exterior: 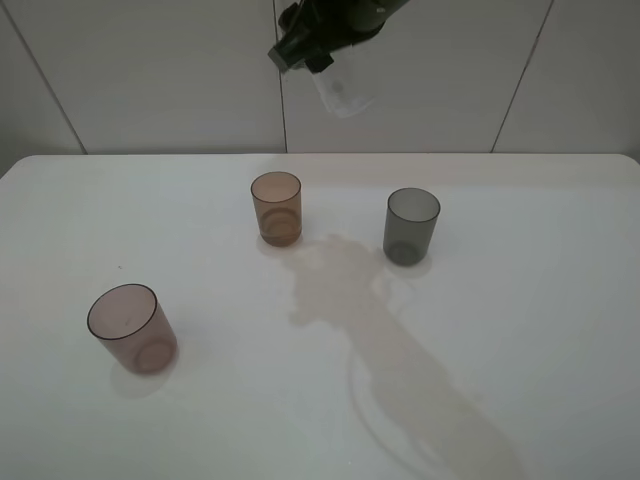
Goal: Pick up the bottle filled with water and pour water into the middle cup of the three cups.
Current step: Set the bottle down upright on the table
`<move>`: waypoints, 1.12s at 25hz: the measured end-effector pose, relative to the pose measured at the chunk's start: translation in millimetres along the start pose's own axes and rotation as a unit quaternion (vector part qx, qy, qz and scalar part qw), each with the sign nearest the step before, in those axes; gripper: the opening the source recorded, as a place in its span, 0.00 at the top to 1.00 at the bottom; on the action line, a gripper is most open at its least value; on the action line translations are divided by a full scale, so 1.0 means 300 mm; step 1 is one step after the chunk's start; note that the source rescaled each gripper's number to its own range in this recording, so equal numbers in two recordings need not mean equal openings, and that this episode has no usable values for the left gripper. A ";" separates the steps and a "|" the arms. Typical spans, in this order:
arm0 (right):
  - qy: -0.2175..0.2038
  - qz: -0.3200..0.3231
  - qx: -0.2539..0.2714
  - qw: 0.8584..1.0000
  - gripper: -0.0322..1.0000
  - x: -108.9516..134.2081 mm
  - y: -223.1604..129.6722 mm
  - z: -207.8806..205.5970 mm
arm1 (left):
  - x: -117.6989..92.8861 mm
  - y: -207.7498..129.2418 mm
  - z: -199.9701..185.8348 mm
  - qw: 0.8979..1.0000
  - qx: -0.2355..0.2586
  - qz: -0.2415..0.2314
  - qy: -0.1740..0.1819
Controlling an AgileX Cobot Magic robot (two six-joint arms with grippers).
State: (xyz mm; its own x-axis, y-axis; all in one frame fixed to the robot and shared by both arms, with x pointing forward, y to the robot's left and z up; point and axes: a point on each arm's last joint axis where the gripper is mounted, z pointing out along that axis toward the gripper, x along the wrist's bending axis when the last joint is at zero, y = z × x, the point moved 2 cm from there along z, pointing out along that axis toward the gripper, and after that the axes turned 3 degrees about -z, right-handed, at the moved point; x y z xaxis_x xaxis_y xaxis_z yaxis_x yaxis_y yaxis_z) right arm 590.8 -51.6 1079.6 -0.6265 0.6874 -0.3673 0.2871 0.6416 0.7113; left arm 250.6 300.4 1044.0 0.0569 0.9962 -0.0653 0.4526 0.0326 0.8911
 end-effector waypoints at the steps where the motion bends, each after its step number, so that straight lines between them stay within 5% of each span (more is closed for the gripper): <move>1: 0.006 0.022 -0.001 1.000 0.93 0.003 -0.006 -0.011 | 0.000 0.000 0.000 1.000 0.000 0.000 0.000; 14: 0.050 0.160 -0.110 0.980 0.93 0.105 -0.281 -0.085 | 0.000 0.000 0.000 1.000 0.000 0.000 0.000; 19: 0.051 0.102 -0.130 0.985 0.93 0.179 -0.417 -0.059 | 0.000 0.000 0.000 1.000 0.000 0.000 0.000; 24: 0.096 0.011 -0.139 0.986 0.93 0.300 -0.485 -0.011 | 0.000 0.000 0.000 1.000 0.000 0.000 0.000; 28: 0.118 0.020 -0.165 0.979 0.93 0.360 -0.511 0.039 | 0.000 0.000 0.000 1.000 0.000 0.000 0.000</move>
State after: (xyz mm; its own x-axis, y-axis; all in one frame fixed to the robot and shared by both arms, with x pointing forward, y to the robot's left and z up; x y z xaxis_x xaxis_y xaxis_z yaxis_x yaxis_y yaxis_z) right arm 487.5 -71.8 923.7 -0.7809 0.5867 -0.2144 0.0898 0.4451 0.8910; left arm 250.6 300.4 1044.0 0.0569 0.9962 -0.0653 0.4526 0.0326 0.8911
